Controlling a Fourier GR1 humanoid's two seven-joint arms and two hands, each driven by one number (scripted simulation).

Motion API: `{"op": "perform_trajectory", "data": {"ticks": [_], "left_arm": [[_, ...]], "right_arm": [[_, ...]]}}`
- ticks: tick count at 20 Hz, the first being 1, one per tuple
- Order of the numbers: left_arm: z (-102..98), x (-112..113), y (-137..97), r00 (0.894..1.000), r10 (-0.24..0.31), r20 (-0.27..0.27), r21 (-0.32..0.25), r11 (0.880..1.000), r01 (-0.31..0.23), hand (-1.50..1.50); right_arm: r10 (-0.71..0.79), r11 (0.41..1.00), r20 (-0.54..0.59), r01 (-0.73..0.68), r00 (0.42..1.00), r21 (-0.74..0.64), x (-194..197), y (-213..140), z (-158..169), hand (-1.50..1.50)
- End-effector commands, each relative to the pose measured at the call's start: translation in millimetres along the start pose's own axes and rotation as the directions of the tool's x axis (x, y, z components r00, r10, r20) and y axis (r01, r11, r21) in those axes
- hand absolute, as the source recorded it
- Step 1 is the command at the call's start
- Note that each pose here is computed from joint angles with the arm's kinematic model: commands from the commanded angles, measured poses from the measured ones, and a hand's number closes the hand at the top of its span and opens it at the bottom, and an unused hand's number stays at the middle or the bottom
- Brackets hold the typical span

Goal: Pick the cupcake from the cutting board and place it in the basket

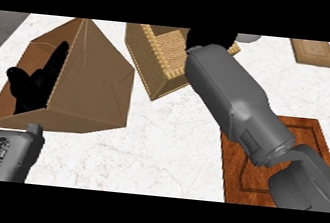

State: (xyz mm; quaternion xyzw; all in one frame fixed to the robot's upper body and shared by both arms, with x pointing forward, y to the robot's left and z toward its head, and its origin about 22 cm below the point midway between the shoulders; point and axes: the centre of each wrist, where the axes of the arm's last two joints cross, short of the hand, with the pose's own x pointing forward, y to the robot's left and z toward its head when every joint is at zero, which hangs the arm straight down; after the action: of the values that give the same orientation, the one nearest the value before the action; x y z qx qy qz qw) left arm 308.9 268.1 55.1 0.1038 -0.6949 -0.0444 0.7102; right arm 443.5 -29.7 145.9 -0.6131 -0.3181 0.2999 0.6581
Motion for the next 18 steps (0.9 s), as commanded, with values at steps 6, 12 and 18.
{"op": "perform_trajectory", "data": {"ticks": [6,12,18], "left_arm": [[1,-5,1,1.000,0.002,-0.014,0.011,1.000,-0.002,0.00],[4,-9,16,1.000,0.013,-0.026,0.072,0.997,-0.011,0.00],[14,-19,18,0.998,0.006,-0.067,0.084,0.996,0.000,0.00]], "right_arm": [[-0.324,0.943,-0.117,0.309,0.939,-0.125,17,-16,23,-1.50],[-0.540,0.833,-0.091,0.516,0.837,-0.200,22,-33,28,-1.50],[-0.670,0.736,-0.102,0.642,0.735,-0.212,19,-31,24,-1.50]]}}
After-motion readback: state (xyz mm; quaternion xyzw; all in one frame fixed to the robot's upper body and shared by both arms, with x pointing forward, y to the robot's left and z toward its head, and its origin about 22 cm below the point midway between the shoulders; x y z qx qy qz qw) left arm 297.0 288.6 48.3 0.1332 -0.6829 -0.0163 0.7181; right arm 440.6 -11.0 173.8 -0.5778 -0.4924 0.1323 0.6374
